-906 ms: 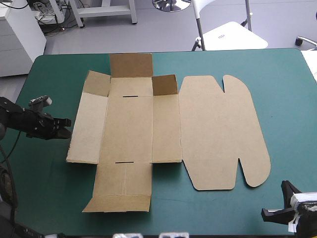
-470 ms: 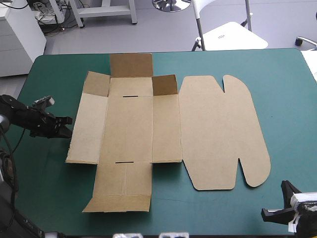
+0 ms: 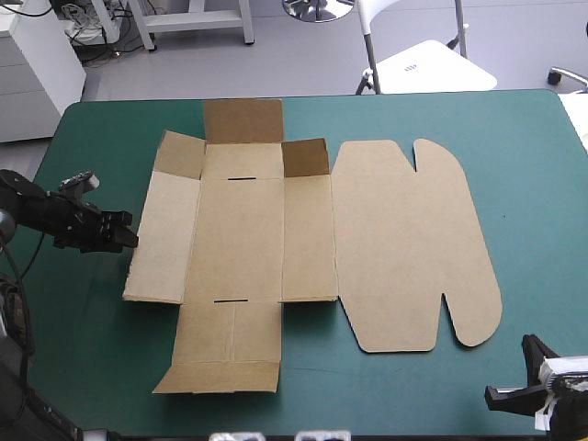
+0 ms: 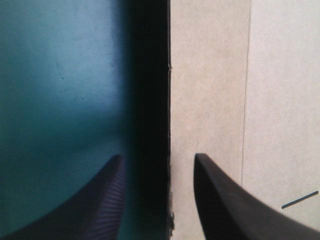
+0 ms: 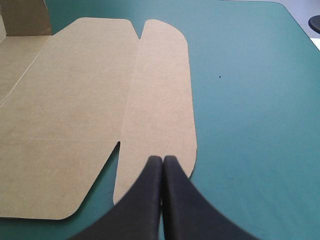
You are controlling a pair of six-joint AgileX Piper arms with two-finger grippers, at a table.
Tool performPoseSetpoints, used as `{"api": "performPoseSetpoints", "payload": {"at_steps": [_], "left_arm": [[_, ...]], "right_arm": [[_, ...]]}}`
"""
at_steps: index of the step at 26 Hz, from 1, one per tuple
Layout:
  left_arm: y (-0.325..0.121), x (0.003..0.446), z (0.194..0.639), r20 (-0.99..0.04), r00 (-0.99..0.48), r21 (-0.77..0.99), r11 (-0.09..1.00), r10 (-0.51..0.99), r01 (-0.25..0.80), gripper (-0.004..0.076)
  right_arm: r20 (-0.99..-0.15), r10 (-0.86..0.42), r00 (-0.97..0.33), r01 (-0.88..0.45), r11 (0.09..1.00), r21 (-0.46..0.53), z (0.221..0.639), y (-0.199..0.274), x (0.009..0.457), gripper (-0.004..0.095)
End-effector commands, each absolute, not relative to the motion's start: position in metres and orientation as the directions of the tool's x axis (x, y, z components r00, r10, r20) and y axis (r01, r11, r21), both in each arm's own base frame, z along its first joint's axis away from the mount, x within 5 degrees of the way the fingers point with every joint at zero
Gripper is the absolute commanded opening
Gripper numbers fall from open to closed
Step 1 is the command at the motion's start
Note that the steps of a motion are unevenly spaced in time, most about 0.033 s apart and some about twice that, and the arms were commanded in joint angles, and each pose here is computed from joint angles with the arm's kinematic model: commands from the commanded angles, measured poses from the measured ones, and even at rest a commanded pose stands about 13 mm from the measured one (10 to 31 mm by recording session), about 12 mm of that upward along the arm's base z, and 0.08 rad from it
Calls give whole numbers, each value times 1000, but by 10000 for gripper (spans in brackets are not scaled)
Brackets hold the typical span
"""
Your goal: Fold the box
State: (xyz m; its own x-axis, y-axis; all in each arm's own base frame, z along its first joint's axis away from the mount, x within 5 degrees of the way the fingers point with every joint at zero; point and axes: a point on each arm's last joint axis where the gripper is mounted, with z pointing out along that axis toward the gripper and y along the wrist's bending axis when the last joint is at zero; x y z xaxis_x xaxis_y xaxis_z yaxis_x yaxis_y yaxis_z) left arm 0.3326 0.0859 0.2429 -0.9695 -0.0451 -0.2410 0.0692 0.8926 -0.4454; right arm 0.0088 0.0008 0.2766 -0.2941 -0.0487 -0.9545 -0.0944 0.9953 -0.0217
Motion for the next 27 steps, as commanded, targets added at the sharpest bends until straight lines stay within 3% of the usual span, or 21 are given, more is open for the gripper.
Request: {"api": "performPoseSetpoints", "payload": {"at_steps": [1, 8, 17, 22, 27], "left_arm": [[81, 329, 267, -287, -956, -470, 878, -52, 93, 449], [80, 330, 266, -253, -958, -500, 866, -132, 13, 479], [77, 337, 266, -265, -943, -568, 823, -202, -17, 479], [72, 343, 241, -143, -969, -652, 756, -199, -59, 479], [48, 350, 226, -88, -986, -681, 731, -140, -43, 479]], "right_arm": [[-984, -55, -169, -89, 995, -41, 290, 0, 3, -19], [-984, -55, -169, -89, 995, -41, 290, 0, 3, -19], [-984, -55, -169, -89, 995, -41, 290, 0, 3, -19], [-984, -55, -169, -89, 995, -41, 290, 0, 3, -19], [-984, -55, -169, -89, 995, -41, 290, 0, 3, -19]]}}
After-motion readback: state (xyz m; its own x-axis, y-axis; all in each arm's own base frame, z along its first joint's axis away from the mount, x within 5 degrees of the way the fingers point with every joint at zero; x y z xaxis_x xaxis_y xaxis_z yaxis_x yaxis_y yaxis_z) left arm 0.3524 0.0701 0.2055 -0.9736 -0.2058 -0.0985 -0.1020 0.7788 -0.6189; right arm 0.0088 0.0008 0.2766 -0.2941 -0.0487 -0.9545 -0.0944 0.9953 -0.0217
